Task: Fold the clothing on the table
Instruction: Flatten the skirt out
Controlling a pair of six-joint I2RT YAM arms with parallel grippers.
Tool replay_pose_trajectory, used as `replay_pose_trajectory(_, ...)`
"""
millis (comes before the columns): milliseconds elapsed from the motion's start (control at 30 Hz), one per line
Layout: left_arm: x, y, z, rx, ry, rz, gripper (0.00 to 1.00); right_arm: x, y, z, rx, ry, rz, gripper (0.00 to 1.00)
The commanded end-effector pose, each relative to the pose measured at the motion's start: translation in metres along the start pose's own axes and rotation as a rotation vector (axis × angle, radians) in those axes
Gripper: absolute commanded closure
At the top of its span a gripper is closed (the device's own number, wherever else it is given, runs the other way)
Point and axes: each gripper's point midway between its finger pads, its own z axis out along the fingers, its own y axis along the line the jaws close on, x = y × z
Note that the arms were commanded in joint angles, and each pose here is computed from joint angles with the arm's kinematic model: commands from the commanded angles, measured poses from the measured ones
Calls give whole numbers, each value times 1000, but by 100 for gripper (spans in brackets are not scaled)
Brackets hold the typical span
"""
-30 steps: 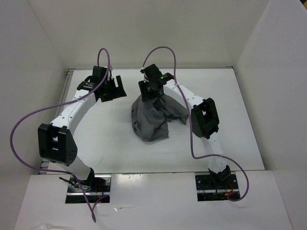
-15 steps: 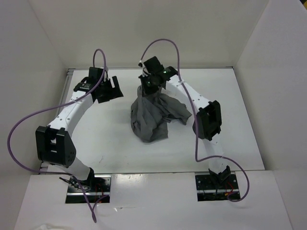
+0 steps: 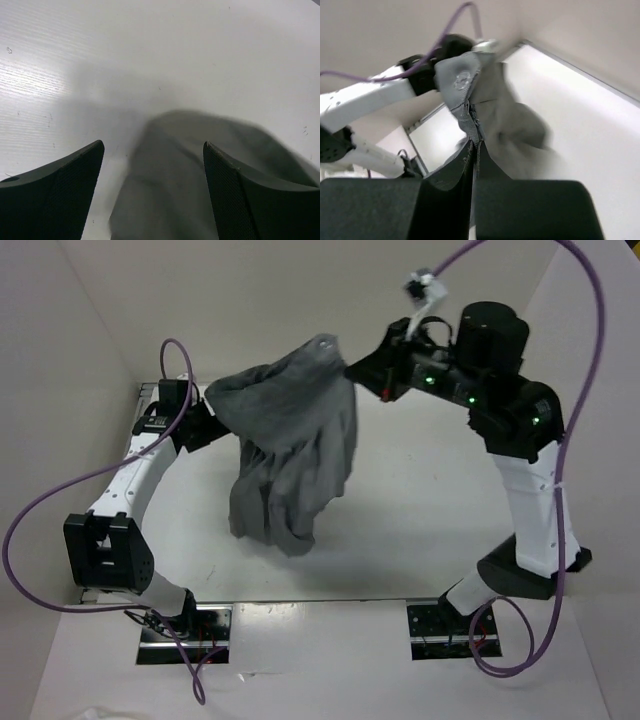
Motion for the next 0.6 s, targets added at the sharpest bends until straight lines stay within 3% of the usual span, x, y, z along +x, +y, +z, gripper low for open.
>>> replay_pose_trajectory(0, -5, -9, -9, 48, -30, -23, 13, 60, -114, 14, 306, 146, 218, 100)
replay_pose_trajectory(67, 0, -7, -6, 51, -18, -24, 13, 74, -160, 14, 353, 130, 280, 100)
replay_pose_trajectory(100, 1, -7, -6, 51, -18, -24, 13, 118, -186, 21, 391, 207, 369, 100)
replay_pose_trajectory(300, 10, -12, -1, 91, 20, -24, 13, 280, -325, 28, 662, 401, 708, 100)
replay_pose_trajectory(400, 20, -21, 5, 167, 71, 24, 13, 353, -348, 32, 715, 549, 804, 100)
replay_pose_trajectory(567, 38, -62, -2, 378, 128, 217, 15, 379, -358, 34, 745, 576, 824, 100)
